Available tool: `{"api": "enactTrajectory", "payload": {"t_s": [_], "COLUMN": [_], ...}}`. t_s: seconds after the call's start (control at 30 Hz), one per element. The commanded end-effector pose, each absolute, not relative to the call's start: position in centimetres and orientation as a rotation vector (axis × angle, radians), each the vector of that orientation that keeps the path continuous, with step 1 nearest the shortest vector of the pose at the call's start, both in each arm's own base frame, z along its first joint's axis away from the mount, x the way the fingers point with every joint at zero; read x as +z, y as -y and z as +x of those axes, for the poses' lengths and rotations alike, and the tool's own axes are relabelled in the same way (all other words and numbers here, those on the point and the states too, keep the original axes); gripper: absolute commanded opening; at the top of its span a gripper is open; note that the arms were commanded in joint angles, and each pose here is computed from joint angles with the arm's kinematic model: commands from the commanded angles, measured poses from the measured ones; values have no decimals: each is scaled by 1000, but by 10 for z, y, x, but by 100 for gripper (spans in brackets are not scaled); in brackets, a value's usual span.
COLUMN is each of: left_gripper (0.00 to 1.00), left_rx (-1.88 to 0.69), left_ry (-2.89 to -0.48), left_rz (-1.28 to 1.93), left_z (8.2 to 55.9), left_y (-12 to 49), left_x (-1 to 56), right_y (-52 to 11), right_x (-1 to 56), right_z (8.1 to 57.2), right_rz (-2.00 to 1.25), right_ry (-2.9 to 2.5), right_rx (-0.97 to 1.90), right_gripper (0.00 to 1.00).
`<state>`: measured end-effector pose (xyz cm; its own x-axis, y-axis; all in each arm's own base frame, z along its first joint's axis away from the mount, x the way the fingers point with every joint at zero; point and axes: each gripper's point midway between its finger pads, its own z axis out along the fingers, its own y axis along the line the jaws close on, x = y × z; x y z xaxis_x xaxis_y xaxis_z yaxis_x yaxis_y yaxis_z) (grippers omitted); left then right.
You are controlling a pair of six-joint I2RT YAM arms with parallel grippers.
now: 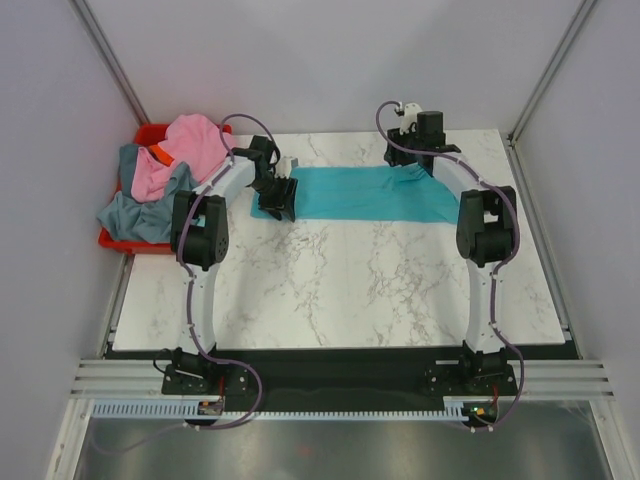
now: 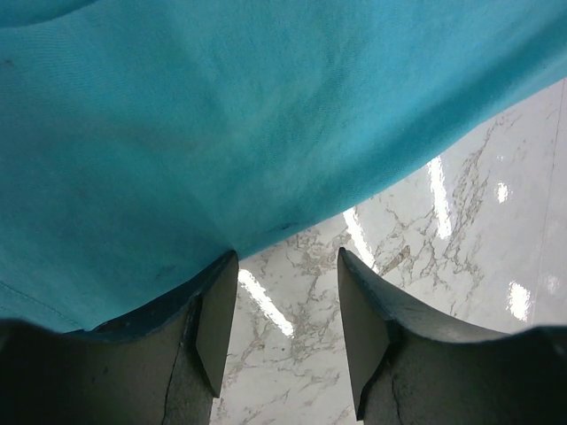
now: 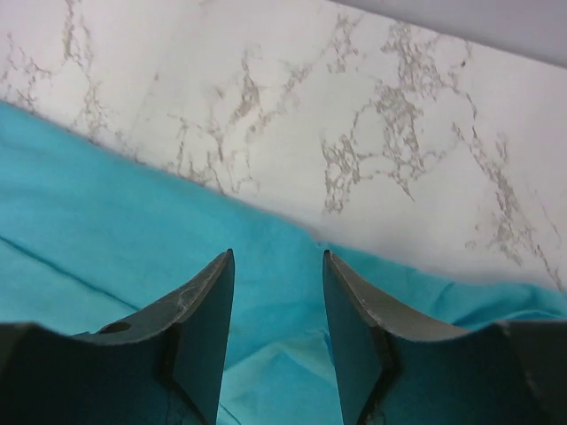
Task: Fold and stack the t-shirts
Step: Fold the tshirt
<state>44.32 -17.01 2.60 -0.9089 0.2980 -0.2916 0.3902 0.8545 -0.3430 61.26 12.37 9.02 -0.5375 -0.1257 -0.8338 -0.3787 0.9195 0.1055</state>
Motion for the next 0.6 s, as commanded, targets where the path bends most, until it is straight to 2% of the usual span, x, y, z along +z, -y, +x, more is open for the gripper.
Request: {"api": "enactTrajectory", "payload": {"t_s": [0.0, 0.2, 0.43, 0.57], "left_gripper": [57, 58, 58, 58], "left_rx": [-527, -525, -520, -511], "left_ry": [-2828, -2764, -2760, -2759], "left_rz": [540, 542, 542, 541], "left_z": [432, 436, 437, 439], "left_y": [165, 166, 165, 165], "left_x": [31, 58, 59, 58], "right_y": [-131, -101, -89, -97], "right_x": [149, 189, 137, 110], "right_z": [625, 586, 543, 534], "right_rz": [-370, -326, -251, -206], "right_ry": [-2001, -1997, -2165, -2234], "right_rx": [294, 244, 381, 470], "right_gripper": [53, 54, 52, 52]}}
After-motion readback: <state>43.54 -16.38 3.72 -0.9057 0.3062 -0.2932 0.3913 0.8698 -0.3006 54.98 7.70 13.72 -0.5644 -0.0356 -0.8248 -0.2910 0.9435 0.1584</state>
